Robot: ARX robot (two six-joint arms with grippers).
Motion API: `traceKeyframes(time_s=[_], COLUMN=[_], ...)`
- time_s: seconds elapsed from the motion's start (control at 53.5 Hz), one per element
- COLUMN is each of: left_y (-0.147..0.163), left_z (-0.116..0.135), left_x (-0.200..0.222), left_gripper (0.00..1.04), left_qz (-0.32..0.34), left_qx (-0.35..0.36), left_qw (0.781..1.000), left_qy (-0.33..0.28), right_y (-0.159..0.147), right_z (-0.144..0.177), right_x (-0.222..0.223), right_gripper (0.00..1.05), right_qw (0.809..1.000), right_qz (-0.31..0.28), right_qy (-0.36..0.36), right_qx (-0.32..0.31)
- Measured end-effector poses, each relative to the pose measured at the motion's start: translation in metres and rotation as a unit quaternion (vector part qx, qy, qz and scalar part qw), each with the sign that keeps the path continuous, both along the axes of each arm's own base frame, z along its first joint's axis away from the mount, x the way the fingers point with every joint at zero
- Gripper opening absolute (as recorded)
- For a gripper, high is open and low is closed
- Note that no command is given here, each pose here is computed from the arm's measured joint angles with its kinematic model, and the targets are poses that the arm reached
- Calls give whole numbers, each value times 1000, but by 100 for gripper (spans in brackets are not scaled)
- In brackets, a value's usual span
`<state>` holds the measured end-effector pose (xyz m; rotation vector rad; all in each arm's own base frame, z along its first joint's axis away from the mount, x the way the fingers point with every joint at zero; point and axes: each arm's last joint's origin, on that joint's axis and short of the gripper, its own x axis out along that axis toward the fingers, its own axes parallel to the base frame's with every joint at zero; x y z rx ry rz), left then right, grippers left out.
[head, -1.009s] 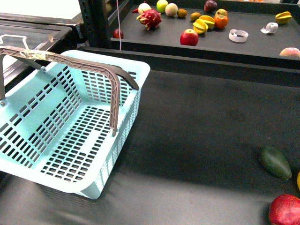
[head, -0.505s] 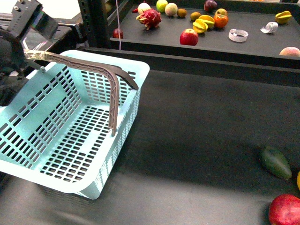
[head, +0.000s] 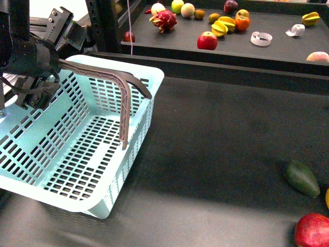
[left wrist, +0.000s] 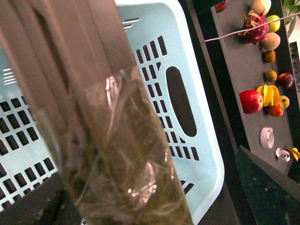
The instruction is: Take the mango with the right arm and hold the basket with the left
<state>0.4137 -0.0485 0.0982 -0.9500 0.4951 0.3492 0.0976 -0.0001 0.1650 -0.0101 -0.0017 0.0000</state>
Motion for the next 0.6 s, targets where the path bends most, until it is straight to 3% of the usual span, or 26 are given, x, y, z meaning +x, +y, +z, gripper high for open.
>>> traceKeyframes(time_s=[0.411, 0.486, 0.598], left_y=[-1, -4, -9], left_z=[4, 9, 14], left_x=[-9, -17, -29], left_gripper=[13, 7, 7], left_qz=[-19, -40, -71], left_qx=[-21, -19, 2], left_qw=[1000, 999, 997], left_qy=[-11, -16, -21], right_y=[0, 0, 0], right_z=[0, 0, 0], right_x=[0, 0, 0], right_gripper=[97, 97, 97], right_qw=[1000, 1000, 1000], right_qz=[0, 0, 0], right_qy=[0, 0, 0], right_qx=[0, 0, 0])
